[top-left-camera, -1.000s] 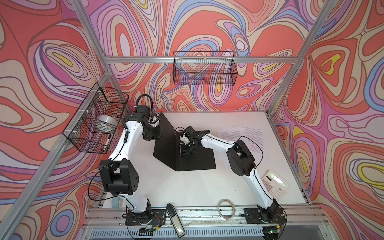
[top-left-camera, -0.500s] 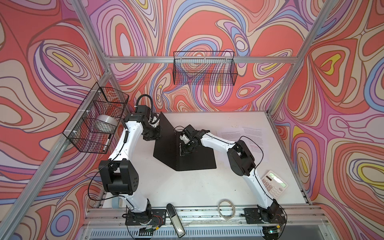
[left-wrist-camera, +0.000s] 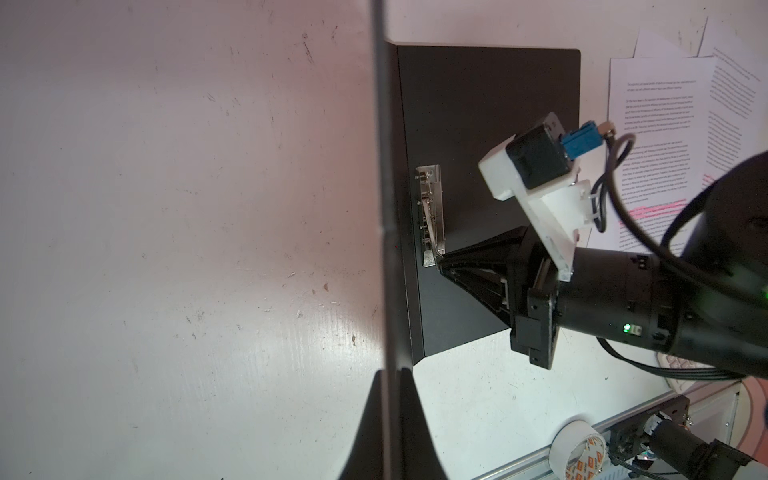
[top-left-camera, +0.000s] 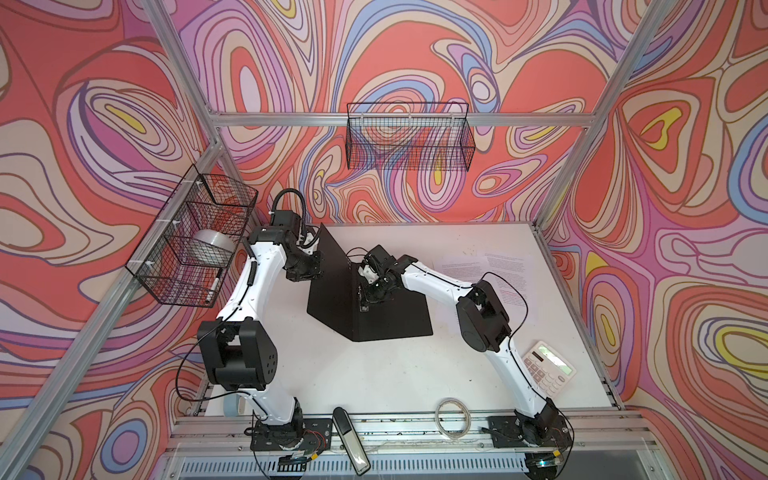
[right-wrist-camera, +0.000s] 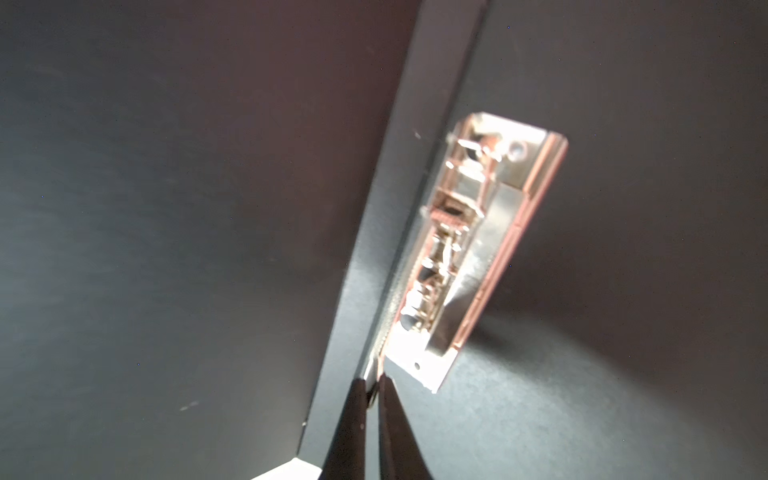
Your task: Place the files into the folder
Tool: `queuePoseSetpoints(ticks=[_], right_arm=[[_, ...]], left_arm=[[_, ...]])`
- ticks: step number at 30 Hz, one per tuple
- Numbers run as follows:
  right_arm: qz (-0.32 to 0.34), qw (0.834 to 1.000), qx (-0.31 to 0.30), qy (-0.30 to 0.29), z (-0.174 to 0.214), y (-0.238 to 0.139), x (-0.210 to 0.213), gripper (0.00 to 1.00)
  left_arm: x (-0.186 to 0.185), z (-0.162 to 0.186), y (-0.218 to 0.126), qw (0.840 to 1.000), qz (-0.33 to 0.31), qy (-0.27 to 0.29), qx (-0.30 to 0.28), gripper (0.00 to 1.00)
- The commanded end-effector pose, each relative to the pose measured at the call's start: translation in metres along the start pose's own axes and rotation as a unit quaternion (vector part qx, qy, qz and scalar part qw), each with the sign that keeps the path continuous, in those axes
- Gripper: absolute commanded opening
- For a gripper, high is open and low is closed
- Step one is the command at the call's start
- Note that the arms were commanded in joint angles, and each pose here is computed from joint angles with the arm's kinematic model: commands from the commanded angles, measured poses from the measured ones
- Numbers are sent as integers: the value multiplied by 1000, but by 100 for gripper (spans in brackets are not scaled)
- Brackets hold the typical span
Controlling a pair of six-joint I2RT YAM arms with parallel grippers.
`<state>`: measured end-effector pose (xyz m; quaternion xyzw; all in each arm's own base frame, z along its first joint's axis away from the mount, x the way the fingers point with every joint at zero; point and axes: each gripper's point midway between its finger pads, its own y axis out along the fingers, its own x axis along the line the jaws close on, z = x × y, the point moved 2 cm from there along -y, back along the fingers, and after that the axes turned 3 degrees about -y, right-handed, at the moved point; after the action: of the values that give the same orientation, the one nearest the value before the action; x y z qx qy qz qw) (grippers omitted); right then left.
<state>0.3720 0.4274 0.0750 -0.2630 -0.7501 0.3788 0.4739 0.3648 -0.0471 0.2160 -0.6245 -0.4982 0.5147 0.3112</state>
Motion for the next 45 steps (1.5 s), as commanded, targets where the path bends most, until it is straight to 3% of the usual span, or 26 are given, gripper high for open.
queuePoseSetpoints(ticks=[1, 13, 31, 42, 45], right_arm=[[16, 1000, -17, -17, -10, -6, -5, 9], [1, 999, -41, -28, -22, -16, 6, 23], [-10, 993, -101, -54, -49, -47, 25, 34], [-25, 990, -122, -60, -56, -69, 31, 35], [-29, 991, -113, -59, -44, -70, 30, 29]], left_arm=[[-2, 0, -11, 1000, -4, 13, 0, 0], [-1, -1, -8, 1000, -3, 10, 3, 0], [7, -6, -2, 1000, -24, 12, 2, 0], [9, -11, 0, 1000, -30, 9, 3, 0], [10, -11, 3, 999, -31, 9, 7, 0]])
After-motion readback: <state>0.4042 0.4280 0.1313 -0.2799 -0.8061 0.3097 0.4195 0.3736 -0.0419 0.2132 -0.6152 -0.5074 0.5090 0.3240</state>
